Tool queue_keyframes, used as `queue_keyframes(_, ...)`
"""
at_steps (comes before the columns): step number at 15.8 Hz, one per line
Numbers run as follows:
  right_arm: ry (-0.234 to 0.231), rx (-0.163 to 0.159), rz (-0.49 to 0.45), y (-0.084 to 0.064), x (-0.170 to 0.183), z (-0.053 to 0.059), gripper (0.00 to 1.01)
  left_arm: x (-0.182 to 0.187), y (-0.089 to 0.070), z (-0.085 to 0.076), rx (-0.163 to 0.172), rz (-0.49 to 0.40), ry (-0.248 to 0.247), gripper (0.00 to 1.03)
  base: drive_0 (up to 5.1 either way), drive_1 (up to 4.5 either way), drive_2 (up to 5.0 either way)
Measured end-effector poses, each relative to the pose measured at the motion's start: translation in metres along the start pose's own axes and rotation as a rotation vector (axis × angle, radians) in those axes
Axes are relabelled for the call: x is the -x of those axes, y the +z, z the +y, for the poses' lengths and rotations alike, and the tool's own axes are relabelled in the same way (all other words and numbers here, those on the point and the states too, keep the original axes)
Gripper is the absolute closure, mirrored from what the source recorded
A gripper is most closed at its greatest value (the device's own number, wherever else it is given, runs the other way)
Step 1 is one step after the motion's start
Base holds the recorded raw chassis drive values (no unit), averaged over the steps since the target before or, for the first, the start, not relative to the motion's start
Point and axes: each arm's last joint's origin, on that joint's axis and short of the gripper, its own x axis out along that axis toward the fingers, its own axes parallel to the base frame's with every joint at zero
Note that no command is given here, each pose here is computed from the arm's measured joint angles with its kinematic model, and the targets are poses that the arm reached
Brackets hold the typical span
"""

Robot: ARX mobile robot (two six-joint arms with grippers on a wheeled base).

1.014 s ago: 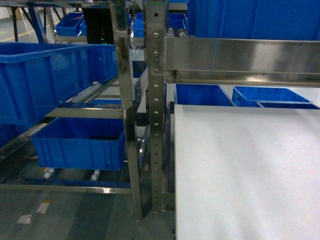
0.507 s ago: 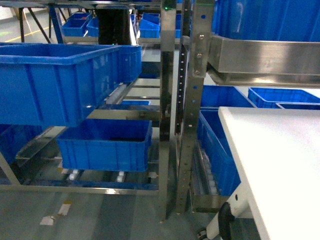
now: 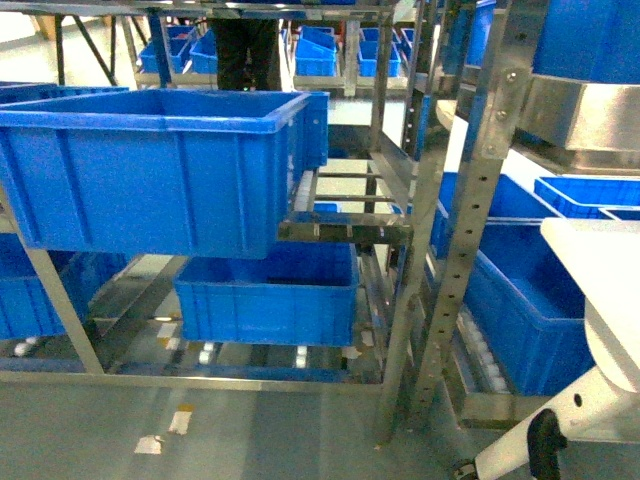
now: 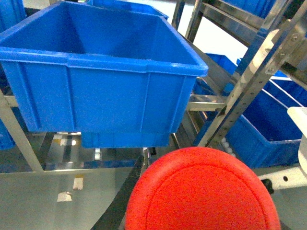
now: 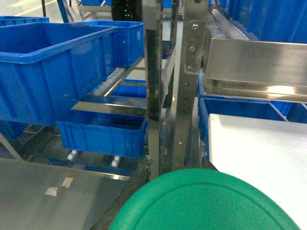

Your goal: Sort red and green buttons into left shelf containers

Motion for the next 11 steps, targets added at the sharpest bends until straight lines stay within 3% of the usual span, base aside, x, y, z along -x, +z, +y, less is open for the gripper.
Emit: queue_keyframes(11,0.000,0.000,-0.005,0.0005,0.0000,0.0000,0.76,-0.0001,0.0001,0.0000,0.000,-0.001,0.001,0.77,-5.0,2.45,2.4)
